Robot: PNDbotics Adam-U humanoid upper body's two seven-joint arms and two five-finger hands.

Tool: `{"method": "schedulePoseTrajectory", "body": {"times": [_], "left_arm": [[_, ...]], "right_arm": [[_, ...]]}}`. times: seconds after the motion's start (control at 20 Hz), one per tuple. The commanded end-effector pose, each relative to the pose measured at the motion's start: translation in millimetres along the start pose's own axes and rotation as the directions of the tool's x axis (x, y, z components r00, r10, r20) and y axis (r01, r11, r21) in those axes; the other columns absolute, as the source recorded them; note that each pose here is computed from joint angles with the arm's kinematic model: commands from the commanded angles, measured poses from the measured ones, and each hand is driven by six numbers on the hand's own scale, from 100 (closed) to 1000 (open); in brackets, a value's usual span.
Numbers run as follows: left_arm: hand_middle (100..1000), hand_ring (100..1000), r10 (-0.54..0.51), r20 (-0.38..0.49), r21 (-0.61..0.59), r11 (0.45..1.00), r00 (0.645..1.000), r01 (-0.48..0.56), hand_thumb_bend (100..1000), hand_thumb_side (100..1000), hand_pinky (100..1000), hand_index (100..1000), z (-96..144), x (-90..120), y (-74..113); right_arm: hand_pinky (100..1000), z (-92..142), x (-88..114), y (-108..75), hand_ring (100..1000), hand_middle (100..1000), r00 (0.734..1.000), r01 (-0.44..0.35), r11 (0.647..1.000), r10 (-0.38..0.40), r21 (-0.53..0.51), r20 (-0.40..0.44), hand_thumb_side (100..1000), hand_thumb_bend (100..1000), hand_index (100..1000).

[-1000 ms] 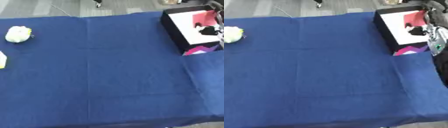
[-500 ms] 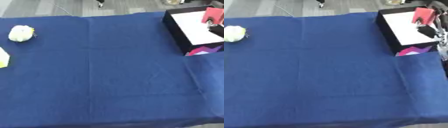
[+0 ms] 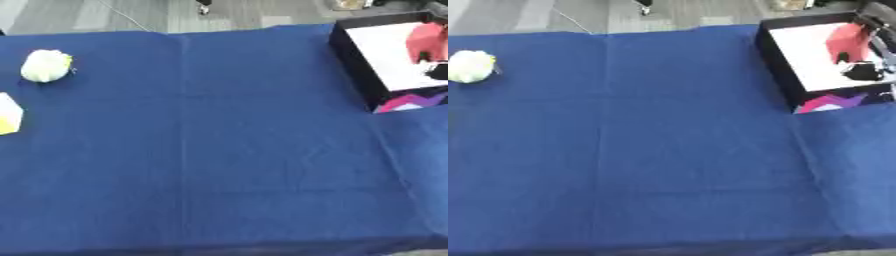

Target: Pick up the objects with one hand, pass them to the other hand, and then place them into the box on the other side of the table.

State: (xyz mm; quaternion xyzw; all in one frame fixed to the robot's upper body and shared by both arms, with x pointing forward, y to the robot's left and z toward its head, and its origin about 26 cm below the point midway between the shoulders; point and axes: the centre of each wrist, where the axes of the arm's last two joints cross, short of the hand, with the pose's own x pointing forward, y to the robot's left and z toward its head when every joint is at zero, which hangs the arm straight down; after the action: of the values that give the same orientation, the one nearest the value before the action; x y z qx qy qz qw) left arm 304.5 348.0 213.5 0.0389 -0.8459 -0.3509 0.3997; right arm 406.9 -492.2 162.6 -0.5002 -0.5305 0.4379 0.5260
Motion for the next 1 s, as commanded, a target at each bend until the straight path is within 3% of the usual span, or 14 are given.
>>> {"method": "schedulePoseTrajectory", "body": {"times": [0.05,0.15,0.2,0.25,0.3,0.35,0.7,0.8,1.0], "left_arm": [[720,725,-0.031,0.008,-0.002,1.0,0.999,0.031,156,972,802,831,-0.7,5.8,5.4],[720,725,-0.031,0.007,-0.005,1.0,1.0,0.031,155,973,802,831,-0.7,5.7,5.0],[720,725,-0.03,0.007,-0.006,1.0,1.0,0.031,154,973,802,831,-0.6,5.6,4.9],[720,725,-0.03,0.006,-0.007,1.0,1.0,0.03,153,972,802,831,-0.6,5.5,4.8],[720,725,-0.03,0.006,-0.007,1.0,1.0,0.03,154,972,802,831,-0.5,5.3,4.7],[720,725,-0.03,0.006,-0.007,1.0,1.0,0.03,155,971,802,832,-0.4,5.3,4.7],[720,725,-0.028,0.006,-0.006,1.0,1.0,0.028,156,970,802,832,-0.4,5.2,4.4],[720,725,-0.026,0.006,-0.007,1.0,1.0,0.026,156,971,802,832,-0.6,5.1,4.1],[719,725,-0.026,0.005,-0.01,1.0,1.0,0.026,157,972,802,832,-0.7,5.0,3.7]], "right_arm": [[1000,3.8,-12.8,-25.0,1000,1000,0.998,-0.059,0.998,0.058,-0.014,-0.021,244,100,1000],[1000,3.5,-12.3,-27.9,1000,1000,0.997,-0.077,0.997,0.076,-0.032,-0.018,519,100,1000],[1000,3.4,-12.0,-29.0,1000,1000,0.996,-0.086,0.995,0.085,-0.044,-0.019,541,100,1000],[1000,3.3,-11.8,-29.9,1000,1000,0.996,-0.093,0.994,0.092,-0.055,-0.021,668,100,1000],[1000,3.2,-11.4,-30.9,1000,1000,0.995,-0.1,0.992,0.099,-0.071,-0.023,696,100,1000],[1000,3.2,-11.1,-31.3,1000,1000,0.995,-0.103,0.991,0.101,-0.087,-0.026,778,100,1000],[1000,3.3,-11.4,-28.0,1000,1000,0.997,-0.077,0.989,0.073,-0.124,-0.038,842,100,1000],[1000,3.0,-10.8,-27.4,1000,1000,0.997,-0.065,0.99,0.061,-0.124,-0.039,905,100,1000],[1000,2.2,-8.9,-26.8,1000,1000,0.998,-0.063,0.992,0.061,-0.105,-0.022,844,100,1000]]}}
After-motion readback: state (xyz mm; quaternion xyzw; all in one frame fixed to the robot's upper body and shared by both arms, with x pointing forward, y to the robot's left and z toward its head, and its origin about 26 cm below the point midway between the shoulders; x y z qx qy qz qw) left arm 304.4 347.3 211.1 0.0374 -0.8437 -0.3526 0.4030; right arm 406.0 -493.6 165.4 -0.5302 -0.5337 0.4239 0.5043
